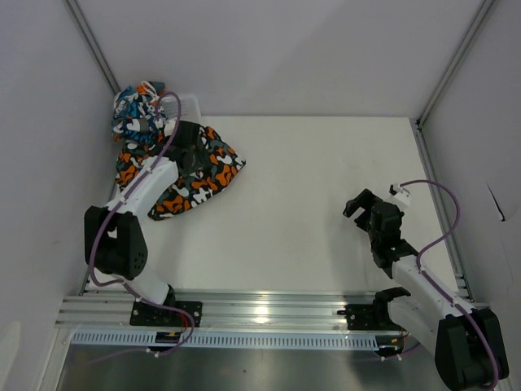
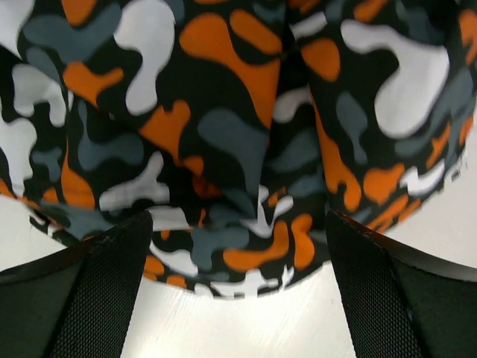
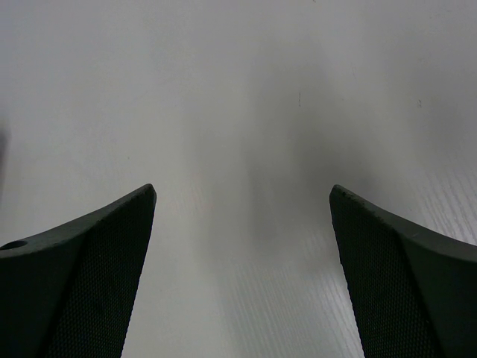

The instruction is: Fold and stack the shorts

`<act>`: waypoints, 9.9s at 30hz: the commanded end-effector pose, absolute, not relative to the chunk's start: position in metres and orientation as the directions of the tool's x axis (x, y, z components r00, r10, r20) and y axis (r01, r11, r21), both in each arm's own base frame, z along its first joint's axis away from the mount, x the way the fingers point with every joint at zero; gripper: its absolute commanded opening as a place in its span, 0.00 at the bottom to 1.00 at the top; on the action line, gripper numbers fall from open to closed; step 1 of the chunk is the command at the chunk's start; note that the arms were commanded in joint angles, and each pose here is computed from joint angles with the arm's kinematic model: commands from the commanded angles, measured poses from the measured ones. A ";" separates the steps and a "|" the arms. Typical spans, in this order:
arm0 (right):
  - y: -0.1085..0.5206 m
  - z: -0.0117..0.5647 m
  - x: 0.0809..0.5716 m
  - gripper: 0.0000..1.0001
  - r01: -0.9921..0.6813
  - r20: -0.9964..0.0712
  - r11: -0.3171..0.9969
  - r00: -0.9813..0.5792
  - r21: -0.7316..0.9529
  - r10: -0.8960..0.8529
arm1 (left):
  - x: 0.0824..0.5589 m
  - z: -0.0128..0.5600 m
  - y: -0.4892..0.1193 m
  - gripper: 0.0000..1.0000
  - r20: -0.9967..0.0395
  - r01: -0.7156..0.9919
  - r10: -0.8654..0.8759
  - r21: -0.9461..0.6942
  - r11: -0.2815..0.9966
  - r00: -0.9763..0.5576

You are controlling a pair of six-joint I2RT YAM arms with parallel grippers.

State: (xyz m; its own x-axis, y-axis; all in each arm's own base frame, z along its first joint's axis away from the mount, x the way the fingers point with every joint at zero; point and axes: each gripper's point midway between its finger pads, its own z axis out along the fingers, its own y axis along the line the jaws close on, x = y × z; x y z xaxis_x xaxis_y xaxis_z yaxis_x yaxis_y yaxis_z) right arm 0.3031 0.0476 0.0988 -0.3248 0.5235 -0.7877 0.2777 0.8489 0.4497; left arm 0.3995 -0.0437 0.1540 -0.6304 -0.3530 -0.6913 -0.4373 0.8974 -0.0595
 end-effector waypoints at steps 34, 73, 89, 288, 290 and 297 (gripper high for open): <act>0.054 0.123 0.318 1.00 0.225 -0.800 0.848 -0.284 0.480 0.528 | 0.269 0.554 -0.039 0.00 -0.809 0.148 -0.538 -0.518 0.843 0.235; 0.049 0.130 0.314 0.99 0.233 -0.810 0.848 -0.259 0.476 0.526 | 0.436 0.160 -0.141 0.98 -0.640 -0.198 -0.377 -0.335 0.921 -0.670; 0.061 0.129 0.318 0.99 0.174 -0.813 0.864 -0.291 0.473 0.504 | 0.490 0.109 -0.059 0.96 -0.534 -0.374 -0.532 -0.382 0.845 -0.657; 0.165 0.147 0.325 0.66 -0.226 -0.762 0.891 -0.622 0.393 0.178 | 0.275 0.240 -0.145 0.00 -0.769 0.198 -0.469 -0.589 0.783 -0.434; 0.173 0.149 0.326 0.66 -0.257 -0.754 0.870 -0.632 0.421 0.178 | 0.274 0.243 -0.145 0.00 -0.773 0.209 -0.470 -0.590 0.780 -0.427; 0.204 0.172 0.339 0.65 -0.376 -0.782 0.828 -0.612 0.416 0.116 | 0.269 0.230 -0.150 0.00 -0.750 0.213 -0.473 -0.612 0.762 -0.463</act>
